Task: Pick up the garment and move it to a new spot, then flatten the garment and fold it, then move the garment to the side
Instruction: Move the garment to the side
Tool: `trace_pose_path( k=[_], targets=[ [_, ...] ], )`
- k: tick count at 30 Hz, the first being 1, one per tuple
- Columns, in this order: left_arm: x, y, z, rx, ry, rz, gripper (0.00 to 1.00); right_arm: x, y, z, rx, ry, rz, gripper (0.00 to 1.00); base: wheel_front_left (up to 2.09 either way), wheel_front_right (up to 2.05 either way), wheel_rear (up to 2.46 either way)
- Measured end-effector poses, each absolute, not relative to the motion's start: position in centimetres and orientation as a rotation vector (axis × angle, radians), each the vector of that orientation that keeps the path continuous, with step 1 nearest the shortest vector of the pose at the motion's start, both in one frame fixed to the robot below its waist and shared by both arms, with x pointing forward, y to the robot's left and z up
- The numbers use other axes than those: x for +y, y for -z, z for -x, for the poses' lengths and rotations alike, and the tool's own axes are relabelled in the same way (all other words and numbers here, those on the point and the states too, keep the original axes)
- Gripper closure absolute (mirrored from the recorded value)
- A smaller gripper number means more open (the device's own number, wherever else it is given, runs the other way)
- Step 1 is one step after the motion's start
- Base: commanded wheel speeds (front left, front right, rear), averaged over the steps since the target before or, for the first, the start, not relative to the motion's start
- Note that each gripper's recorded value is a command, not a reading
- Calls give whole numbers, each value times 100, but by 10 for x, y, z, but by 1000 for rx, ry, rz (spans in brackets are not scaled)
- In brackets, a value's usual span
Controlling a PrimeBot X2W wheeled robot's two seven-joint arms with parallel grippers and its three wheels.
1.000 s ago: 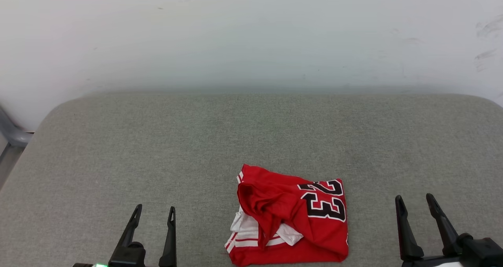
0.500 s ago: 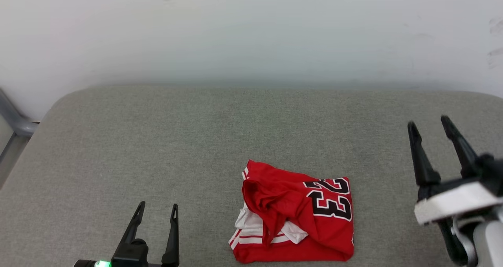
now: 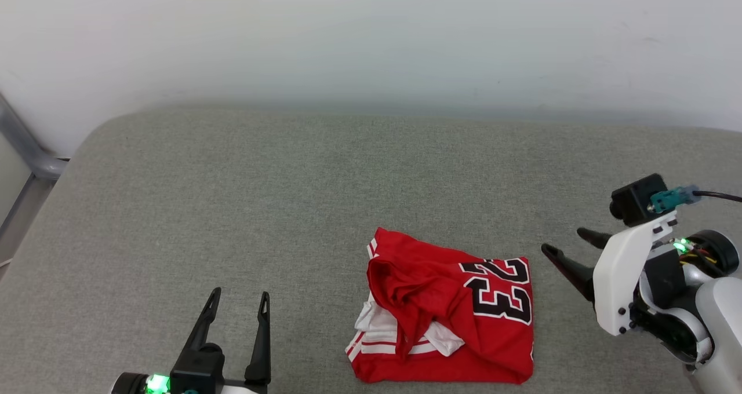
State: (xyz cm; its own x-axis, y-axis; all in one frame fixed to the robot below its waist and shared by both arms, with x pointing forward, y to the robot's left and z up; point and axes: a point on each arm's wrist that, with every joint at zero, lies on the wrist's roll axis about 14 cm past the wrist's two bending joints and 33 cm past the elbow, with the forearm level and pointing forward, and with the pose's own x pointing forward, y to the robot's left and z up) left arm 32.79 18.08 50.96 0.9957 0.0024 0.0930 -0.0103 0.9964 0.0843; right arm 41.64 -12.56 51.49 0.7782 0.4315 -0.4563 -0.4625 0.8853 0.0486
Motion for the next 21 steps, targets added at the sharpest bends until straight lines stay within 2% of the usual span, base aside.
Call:
trace_pose_path(
  k=[5,15,21],
  targets=[
    [181,-508,-331,-88,-11,-80,0,-120,-478,-404,664,-531,99,0,0,0,0],
    [185,-499,-338,-56,-29,-72,0,-107,-421,-398,836,-552,61,0,0,0,0],
    [188,-494,-343,-36,-37,-74,0,-100,-379,-381,959,-562,54,0,0,0,0]
  ],
)
